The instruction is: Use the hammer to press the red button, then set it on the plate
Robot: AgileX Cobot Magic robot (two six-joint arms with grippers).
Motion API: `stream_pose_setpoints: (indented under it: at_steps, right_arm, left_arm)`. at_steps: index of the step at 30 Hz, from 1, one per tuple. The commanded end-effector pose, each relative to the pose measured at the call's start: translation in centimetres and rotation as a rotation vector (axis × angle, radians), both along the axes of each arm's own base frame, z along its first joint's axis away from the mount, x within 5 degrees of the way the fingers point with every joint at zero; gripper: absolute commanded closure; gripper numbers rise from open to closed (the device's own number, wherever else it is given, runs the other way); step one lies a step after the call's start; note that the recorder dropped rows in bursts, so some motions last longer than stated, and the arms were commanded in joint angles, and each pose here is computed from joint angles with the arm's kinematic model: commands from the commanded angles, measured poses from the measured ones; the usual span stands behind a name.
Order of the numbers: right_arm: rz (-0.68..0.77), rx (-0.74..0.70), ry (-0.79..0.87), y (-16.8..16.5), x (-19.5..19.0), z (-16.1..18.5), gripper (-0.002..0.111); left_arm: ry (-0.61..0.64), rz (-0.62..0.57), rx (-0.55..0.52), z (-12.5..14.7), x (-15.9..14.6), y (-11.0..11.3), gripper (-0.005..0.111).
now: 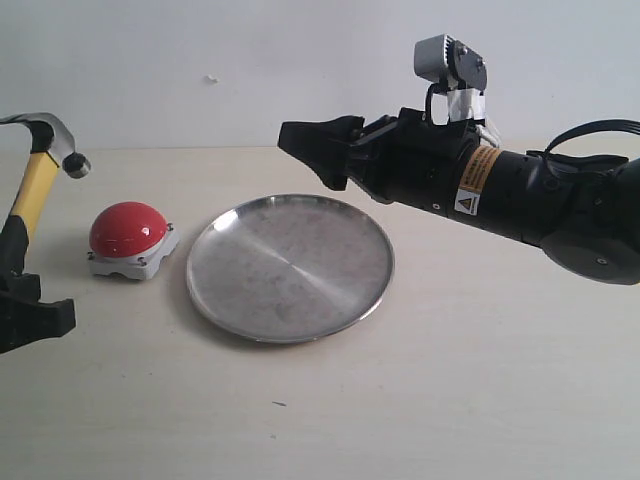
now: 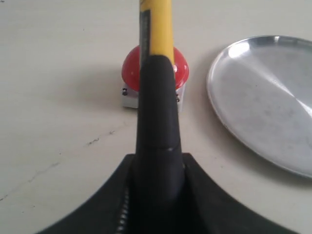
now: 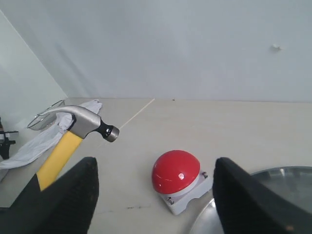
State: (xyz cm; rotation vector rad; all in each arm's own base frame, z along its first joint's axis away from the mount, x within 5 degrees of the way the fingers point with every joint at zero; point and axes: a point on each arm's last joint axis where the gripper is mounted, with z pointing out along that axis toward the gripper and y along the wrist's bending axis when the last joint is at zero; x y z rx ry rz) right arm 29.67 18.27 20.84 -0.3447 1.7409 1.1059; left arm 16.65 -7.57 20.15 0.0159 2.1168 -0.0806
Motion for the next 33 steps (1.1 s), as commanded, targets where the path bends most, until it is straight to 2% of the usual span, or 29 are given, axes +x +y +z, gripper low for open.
stream_pose_setpoints:
  at_steps: [1, 13, 26, 33]
  right_arm:
    - [-0.005, 0.001, -0.021, 0.0, 0.1, 0.4, 0.045]
    - [-0.008, 0.002, -0.022, 0.0, 0.1, 0.4, 0.045]
    - [-0.006, 0.011, -0.018, 0.0, 0.1, 0.4, 0.045]
    - [-0.006, 0.011, -0.018, 0.0, 0.1, 0.4, 0.045]
  left_arm:
    - [-0.036, 0.039, 0.077, -0.1, 0.9, 0.1, 0.107]
    - [-0.009, 0.082, 0.164, -0.9, 4.1, -1.9, 0.107]
    - [0.010, 0.068, 0.173, -1.3, 4.2, -2.1, 0.107]
    - [0.045, 0.013, 0.158, -1.6, 4.1, -2.5, 0.107]
